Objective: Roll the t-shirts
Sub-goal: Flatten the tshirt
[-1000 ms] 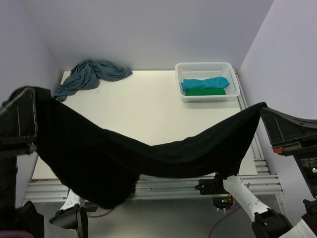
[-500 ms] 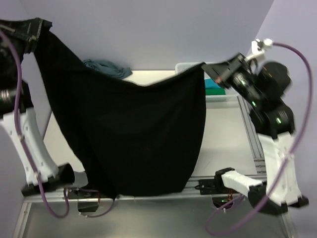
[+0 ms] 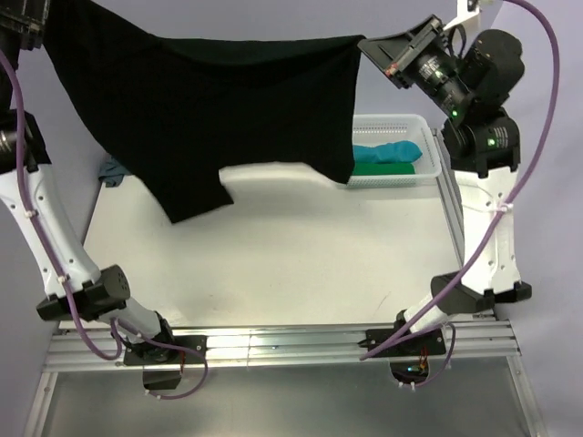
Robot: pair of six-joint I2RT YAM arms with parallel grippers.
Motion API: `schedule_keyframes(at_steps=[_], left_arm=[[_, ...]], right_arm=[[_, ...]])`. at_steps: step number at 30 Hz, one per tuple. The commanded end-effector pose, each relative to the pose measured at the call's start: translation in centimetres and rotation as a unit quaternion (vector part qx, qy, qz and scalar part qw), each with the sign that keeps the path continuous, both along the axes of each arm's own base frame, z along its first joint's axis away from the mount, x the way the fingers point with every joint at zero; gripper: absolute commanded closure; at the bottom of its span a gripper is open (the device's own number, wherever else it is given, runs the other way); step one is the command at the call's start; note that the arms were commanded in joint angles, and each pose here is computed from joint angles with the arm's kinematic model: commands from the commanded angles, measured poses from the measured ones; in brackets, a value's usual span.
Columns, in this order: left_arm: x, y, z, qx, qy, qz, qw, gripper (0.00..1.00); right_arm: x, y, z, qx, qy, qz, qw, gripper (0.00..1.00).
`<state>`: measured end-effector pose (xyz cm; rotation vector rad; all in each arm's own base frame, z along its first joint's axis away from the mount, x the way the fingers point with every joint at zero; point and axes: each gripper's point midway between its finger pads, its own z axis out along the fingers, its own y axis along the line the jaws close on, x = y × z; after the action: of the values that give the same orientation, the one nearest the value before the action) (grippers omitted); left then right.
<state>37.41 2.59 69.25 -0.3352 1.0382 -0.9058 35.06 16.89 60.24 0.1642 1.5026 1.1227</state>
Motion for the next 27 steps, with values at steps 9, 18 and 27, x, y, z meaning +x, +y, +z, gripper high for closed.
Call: schedule_keyframes(at_steps=[9, 18, 27], left_arm=[[-16.0, -7.4, 4.6, 0.086, -0.106, -0.016, 0.99, 1.0], [-24.0, -10.3, 5.9, 0.082, -0.139, -0.011, 0.987, 1.0], [-21.3, -8.8, 6.7, 0.058, -0.138, -0.012, 0.989, 1.0]], right_arm=[[-10.6, -1.8, -0.3, -0.001, -0.054, 0.033, 0.998, 1.0], [-18.1, -2.7, 0.4, -0.005, -0.082, 0.044, 0.996, 1.0], [-16.9, -2.6, 1.9, -0.002, -0.084, 0.04, 0.996, 1.0]])
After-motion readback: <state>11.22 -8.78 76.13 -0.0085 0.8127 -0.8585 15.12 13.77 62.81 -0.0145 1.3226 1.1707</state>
